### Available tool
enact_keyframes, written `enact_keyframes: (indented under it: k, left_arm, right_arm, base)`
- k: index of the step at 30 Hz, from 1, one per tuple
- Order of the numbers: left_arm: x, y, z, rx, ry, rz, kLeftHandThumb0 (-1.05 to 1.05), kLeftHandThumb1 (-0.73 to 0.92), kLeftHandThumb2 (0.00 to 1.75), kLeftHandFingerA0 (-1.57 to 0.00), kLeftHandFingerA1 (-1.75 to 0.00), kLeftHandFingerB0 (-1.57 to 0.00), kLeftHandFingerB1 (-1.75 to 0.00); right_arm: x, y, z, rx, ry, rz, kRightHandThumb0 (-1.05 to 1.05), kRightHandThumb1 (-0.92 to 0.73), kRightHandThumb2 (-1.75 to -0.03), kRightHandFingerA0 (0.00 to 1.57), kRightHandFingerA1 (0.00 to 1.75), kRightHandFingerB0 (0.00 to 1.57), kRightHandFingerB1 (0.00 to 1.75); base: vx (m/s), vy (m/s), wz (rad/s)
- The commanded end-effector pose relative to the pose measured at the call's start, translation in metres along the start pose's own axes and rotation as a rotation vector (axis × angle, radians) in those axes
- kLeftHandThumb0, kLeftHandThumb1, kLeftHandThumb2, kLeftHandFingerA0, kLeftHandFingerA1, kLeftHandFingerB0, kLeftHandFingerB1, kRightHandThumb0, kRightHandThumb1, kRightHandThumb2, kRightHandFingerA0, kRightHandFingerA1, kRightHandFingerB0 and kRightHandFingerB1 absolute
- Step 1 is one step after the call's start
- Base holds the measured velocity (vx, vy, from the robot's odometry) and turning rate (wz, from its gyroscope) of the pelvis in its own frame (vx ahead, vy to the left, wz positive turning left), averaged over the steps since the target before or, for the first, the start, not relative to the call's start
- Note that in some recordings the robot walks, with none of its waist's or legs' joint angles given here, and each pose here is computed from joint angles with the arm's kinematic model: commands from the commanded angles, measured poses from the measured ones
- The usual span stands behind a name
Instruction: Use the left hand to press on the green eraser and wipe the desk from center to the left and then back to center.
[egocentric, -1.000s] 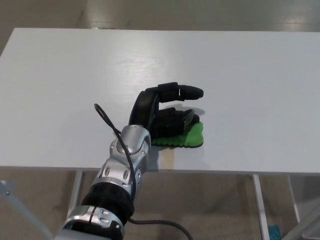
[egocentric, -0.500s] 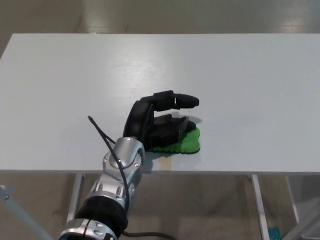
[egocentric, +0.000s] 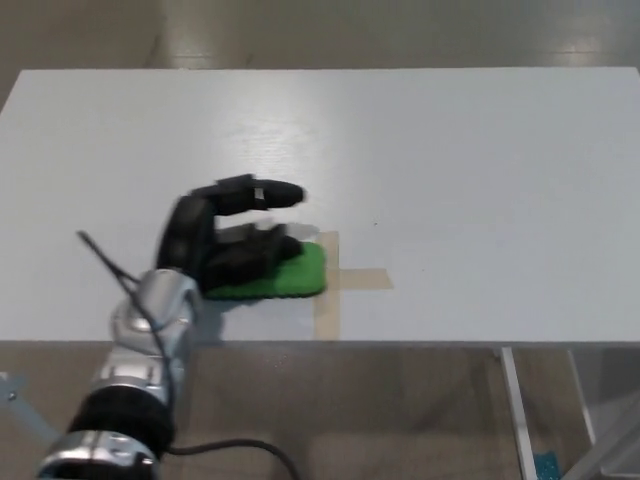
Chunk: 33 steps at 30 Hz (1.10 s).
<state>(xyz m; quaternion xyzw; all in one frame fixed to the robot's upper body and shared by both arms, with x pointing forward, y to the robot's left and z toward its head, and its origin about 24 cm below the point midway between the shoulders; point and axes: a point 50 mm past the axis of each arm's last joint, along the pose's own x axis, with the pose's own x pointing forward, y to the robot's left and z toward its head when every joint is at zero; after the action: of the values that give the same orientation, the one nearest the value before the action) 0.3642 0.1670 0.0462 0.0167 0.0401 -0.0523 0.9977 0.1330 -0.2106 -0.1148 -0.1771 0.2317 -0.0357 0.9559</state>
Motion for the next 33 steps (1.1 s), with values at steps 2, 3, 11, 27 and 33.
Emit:
enact_keyframes:
  k: [2,3,11,27,33]
  left_arm:
    - [-0.013,0.048,-0.011,-0.010,0.080,0.074,0.00,0.77,0.63,-0.97,-0.70,-0.97,-0.60]
    - [-0.013,0.048,-0.011,-0.010,0.080,0.074,0.00,0.77,0.63,-0.97,-0.70,-0.97,-0.60]
    - [-0.028,0.090,-0.012,-0.001,0.083,0.167,-0.01,0.79,0.64,-0.99,-0.68,-0.97,-0.60]
    - [-0.059,0.134,-0.034,-0.044,0.181,0.301,0.02,0.78,0.63,-1.02,-0.67,-0.96,-0.60]
    - [-0.055,0.129,-0.030,-0.026,0.159,0.286,0.01,0.77,0.64,-1.02,-0.66,-0.97,-0.59]
  right_arm:
    - [-0.004,0.002,-0.004,0.006,0.004,0.007,-0.32,-0.63,-0.60,0.64,0.49,0.52,0.37]
    - [-0.004,0.002,-0.004,0.006,0.004,0.007,-0.32,-0.63,-0.60,0.64,0.49,0.52,0.37]
    - [-0.006,0.003,-0.007,0.000,0.011,0.008,-0.32,-0.63,-0.60,0.64,0.49,0.52,0.37]
    - [-0.008,0.003,-0.010,-0.007,0.029,0.014,-0.32,-0.63,-0.60,0.65,0.53,0.54,0.37]
    - [-0.006,0.004,-0.008,0.010,0.032,0.016,-0.32,-0.63,-0.60,0.64,0.51,0.54,0.37]
  base:
    - [0.00,0.000,0.00]
    - [0.00,0.000,0.00]
    - [0.00,0.000,0.00]
    - [0.00,0.000,0.00]
    - [0.00,0.000,0.00]
